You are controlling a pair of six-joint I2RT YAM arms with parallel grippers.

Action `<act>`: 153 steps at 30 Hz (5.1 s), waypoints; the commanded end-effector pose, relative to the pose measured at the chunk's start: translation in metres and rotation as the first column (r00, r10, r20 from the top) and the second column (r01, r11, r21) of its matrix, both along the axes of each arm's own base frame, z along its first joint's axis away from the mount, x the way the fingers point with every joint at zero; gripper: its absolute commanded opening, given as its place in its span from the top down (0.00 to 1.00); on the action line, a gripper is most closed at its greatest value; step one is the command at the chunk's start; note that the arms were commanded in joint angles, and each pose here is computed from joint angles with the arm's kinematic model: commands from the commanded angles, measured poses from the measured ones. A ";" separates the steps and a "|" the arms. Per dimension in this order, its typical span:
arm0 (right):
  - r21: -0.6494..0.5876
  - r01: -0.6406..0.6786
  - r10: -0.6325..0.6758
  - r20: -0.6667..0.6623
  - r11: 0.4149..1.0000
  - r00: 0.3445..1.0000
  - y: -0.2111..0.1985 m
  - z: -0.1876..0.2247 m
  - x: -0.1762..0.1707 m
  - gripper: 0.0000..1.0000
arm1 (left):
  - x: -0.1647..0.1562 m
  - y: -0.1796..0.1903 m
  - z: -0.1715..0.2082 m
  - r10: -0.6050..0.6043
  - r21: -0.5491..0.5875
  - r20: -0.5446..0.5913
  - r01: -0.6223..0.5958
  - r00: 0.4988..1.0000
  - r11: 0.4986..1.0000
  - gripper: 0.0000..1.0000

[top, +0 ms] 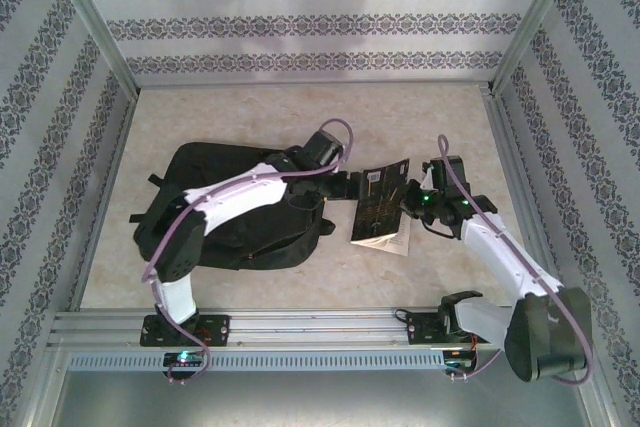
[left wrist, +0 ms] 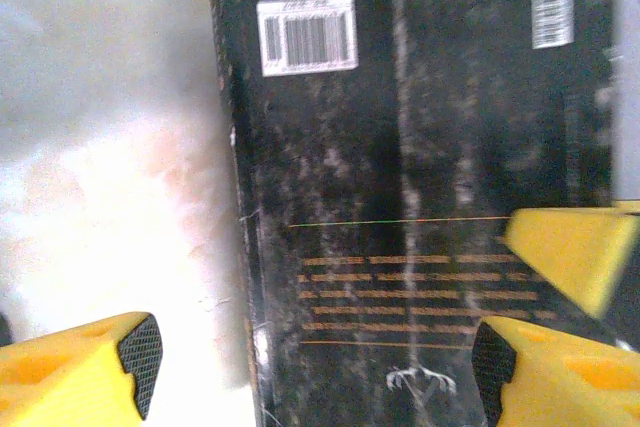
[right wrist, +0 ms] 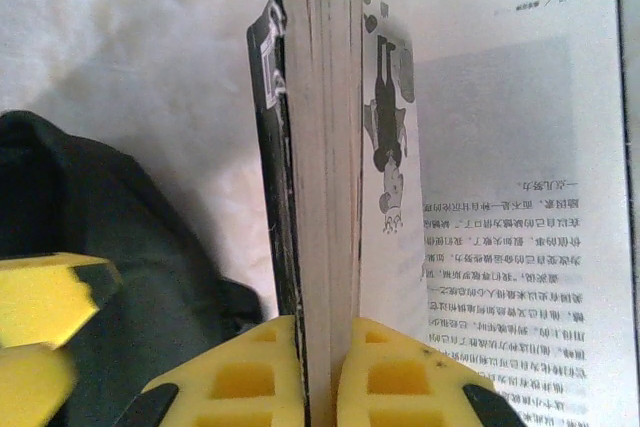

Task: Pack the student bag

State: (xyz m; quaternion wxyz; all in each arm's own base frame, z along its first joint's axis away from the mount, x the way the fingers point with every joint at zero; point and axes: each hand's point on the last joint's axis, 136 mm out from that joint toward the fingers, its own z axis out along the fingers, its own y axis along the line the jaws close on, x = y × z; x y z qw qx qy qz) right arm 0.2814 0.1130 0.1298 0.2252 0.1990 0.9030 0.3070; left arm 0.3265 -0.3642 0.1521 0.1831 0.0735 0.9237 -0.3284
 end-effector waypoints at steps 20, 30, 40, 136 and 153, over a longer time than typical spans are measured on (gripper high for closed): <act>0.294 -0.399 0.191 0.545 0.869 0.817 0.074 0.199 -0.023 1.00 | -0.006 0.024 0.091 -0.048 -0.392 0.090 0.080 0.995 0.916 0.06; 0.400 -0.397 0.179 0.481 0.826 0.858 0.083 0.189 -0.013 1.00 | -0.002 0.025 0.132 -0.036 -0.671 0.116 0.105 0.993 0.734 0.24; 0.394 -0.352 0.178 0.414 0.849 0.893 0.078 0.163 -0.001 1.00 | -0.006 0.031 0.155 -0.047 -0.747 0.148 0.143 0.988 0.650 0.62; -0.077 0.166 -0.131 0.339 0.983 0.932 -0.004 0.079 -0.015 1.00 | -0.040 0.118 0.027 0.048 0.140 0.119 -0.065 0.992 0.988 0.34; -0.093 0.229 -0.201 0.248 0.969 0.948 -0.021 0.044 -0.023 1.00 | -0.067 0.091 -0.003 -0.174 0.529 0.016 0.140 0.985 0.837 0.36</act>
